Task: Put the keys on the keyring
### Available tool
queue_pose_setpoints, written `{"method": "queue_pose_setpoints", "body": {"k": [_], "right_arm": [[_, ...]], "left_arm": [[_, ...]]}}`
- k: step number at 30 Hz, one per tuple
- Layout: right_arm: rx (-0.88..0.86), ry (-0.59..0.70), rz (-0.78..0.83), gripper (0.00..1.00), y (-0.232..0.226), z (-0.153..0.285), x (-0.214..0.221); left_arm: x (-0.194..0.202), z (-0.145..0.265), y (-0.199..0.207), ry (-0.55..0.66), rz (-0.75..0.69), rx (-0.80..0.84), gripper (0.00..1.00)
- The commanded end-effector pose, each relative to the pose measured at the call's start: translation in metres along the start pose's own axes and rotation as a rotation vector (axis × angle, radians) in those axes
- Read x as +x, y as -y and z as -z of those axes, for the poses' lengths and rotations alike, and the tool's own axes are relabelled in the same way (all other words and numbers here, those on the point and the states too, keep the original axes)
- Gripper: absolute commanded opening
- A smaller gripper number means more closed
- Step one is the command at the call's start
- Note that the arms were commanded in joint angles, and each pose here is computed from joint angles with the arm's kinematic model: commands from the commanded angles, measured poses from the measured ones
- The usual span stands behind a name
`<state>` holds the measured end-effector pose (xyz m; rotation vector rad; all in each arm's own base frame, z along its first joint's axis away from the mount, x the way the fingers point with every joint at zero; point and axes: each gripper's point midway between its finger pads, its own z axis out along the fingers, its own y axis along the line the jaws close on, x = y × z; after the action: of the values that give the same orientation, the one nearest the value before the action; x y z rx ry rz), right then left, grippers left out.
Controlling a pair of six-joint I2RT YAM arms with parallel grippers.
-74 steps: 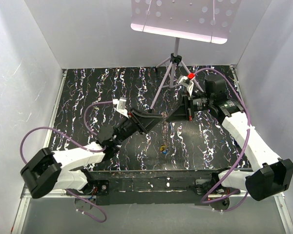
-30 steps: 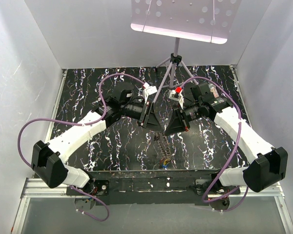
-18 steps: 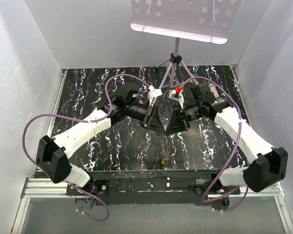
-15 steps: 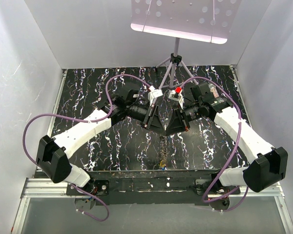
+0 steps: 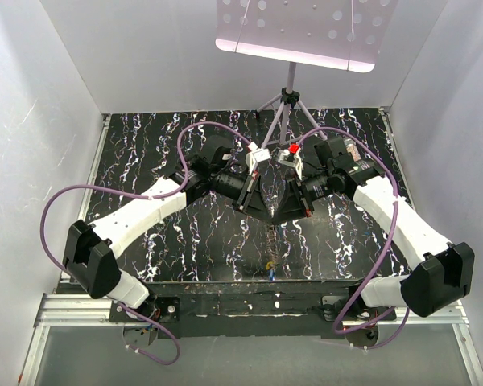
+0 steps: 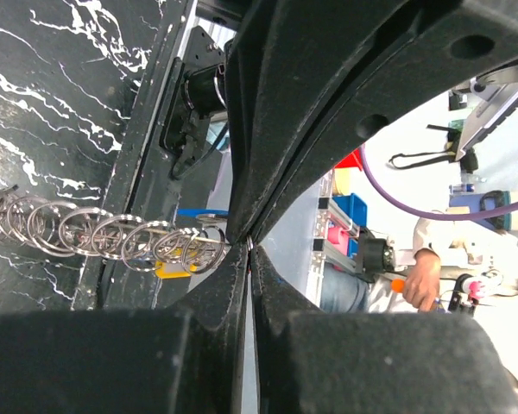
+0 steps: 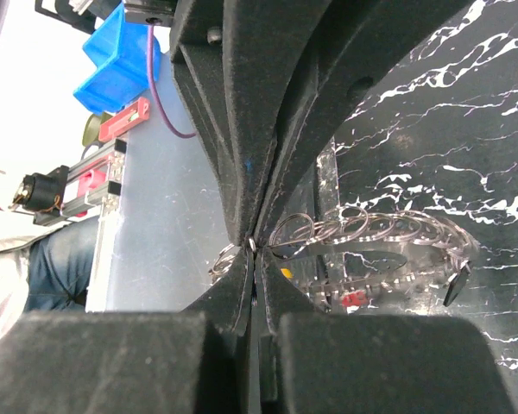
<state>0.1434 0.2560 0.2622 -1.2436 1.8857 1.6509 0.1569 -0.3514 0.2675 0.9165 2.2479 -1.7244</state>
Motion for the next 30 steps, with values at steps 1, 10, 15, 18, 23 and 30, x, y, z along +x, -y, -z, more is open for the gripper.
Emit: {"method": "queue_pose_setpoints", "body": {"k": [1,10,15,18,23,30], "right_arm": [[-0.048,0.045,0.099,0.01,-0.019,0.003,-0.019],[-0.033,0.099,0.133,0.44,-0.031,0.019,-0.027],[-0.029,0.147,0.161,0.47,-0.038,0.033,-0.035],[-0.037,0.156,0.188,0.48,-0.043,0.035,-0.036],[-0.026,0.158,0.282,0.50,-0.044,0.039,-0.042],[0.008,0.189,0.376,0.51,-0.040,0.048,-0.070]], "left_arm": [[-0.005,0.002,0.020,0.003,-0.071,0.038,0.00],[-0.010,0.015,0.029,0.130,-0.142,0.051,0.00],[-0.019,0.023,0.046,0.295,-0.188,0.122,0.00],[-0.023,0.027,0.054,0.394,-0.183,0.183,0.00],[-0.028,0.044,0.072,0.645,-0.280,0.290,0.00],[-0.027,0.057,0.067,1.020,-0.416,0.276,0.00]]}}
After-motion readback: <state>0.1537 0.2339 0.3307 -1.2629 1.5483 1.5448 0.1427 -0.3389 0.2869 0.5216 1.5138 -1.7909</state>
